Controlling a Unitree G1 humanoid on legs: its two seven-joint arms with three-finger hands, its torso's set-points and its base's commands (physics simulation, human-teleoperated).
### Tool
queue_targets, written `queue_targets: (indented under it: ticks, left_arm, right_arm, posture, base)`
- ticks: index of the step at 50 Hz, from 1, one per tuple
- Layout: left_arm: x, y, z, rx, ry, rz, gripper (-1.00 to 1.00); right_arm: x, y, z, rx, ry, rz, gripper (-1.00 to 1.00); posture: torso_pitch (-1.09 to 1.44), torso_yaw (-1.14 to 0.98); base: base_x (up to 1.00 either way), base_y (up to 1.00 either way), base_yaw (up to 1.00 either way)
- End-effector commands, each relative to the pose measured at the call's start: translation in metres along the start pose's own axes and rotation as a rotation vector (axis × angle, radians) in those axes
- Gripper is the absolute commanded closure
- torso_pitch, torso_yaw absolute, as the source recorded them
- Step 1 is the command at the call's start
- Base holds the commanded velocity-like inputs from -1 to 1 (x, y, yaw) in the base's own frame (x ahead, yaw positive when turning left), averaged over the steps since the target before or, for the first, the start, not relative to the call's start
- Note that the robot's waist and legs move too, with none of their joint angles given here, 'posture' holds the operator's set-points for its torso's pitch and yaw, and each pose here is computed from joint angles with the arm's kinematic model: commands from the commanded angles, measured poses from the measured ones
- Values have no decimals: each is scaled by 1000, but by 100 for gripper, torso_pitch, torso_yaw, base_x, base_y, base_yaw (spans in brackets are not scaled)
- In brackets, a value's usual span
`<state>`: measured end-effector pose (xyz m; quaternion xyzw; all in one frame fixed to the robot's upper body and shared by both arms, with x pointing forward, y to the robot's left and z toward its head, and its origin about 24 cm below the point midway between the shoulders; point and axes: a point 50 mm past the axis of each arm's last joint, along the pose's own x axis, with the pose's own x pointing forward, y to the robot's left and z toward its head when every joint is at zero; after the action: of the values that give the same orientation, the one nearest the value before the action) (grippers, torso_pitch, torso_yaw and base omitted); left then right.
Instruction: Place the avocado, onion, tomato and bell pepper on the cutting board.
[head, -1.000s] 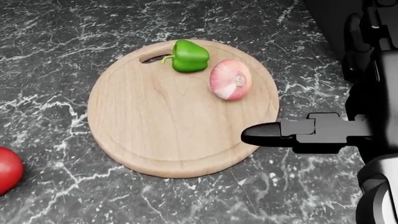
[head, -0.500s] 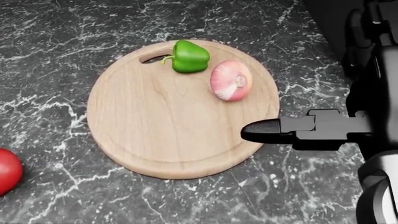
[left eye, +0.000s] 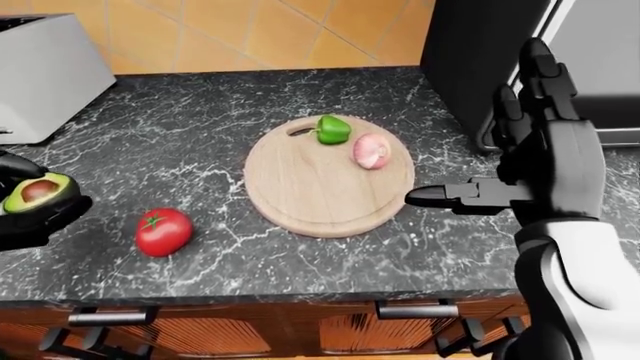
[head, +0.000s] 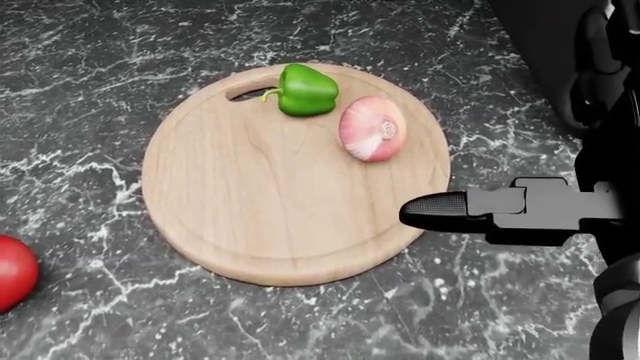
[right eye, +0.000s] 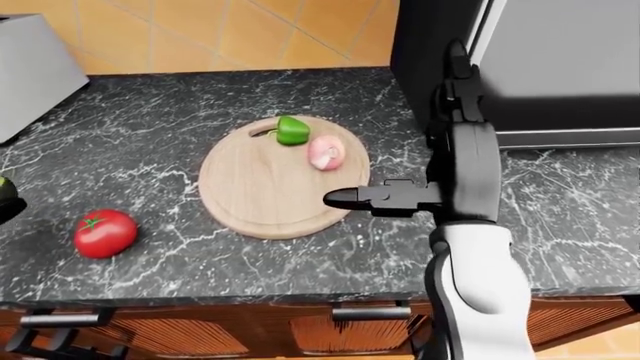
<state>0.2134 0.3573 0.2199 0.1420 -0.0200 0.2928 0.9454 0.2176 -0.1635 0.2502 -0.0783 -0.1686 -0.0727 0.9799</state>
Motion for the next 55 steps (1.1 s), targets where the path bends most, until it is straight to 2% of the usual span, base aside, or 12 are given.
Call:
queue_targets:
  ticks: [1,10,18,27,36,38,43,48,50,52,55]
  left_arm:
    - [-2,1,30,15,-115,7,72]
    - [2,-20,72,26,-191,-56,75]
    - [12,-53,110,34,-263,-150,76]
    - [4,-83,136,42,-325,-237,76]
    - [-3,-118,152,24,-371,-340,77]
    - [-6,-124,154,41,-382,-365,78]
    - [-16,-133,161,41,-404,-401,78]
    - [-22,-150,167,41,-430,-451,79]
    - [-24,-154,168,57,-438,-456,79]
    - [-31,-165,167,58,-446,-501,80]
    - [-36,-172,169,66,-454,-517,78]
  right_arm:
    - [-1,-1,10,0,-71,-4,-100]
    - [-1,-7,12,5,-84,-24,-100]
    - [-2,-11,11,11,-95,-47,-100]
    - [-4,-9,9,22,-99,-55,-100]
    - [-4,-8,8,23,-95,-50,-100]
    - [-4,-9,8,23,-94,-52,-100]
    - [-4,-8,9,26,-93,-51,-100]
    - [-3,-8,11,24,-96,-51,-100]
    - [-3,-7,10,25,-96,-50,-100]
    - [-3,-6,11,25,-97,-47,-100]
    - [-3,-7,10,26,-95,-47,-100]
  posture:
    - [0,0]
    - [0,0]
    - [0,0]
    - [0,0]
    - [0,0]
    - [0,0]
    - [0,0]
    - [0,0]
    - [0,0]
    - [0,0]
    - [0,0]
  base:
    - [0,0,0]
    - [0,0,0]
    - [0,0,0]
    - [0,0,0]
    - [0,0,0]
    - [0,0,0]
    - [0,0,0]
    - [0,0,0]
    - [0,0,0]
    - [0,0,0]
    - [0,0,0]
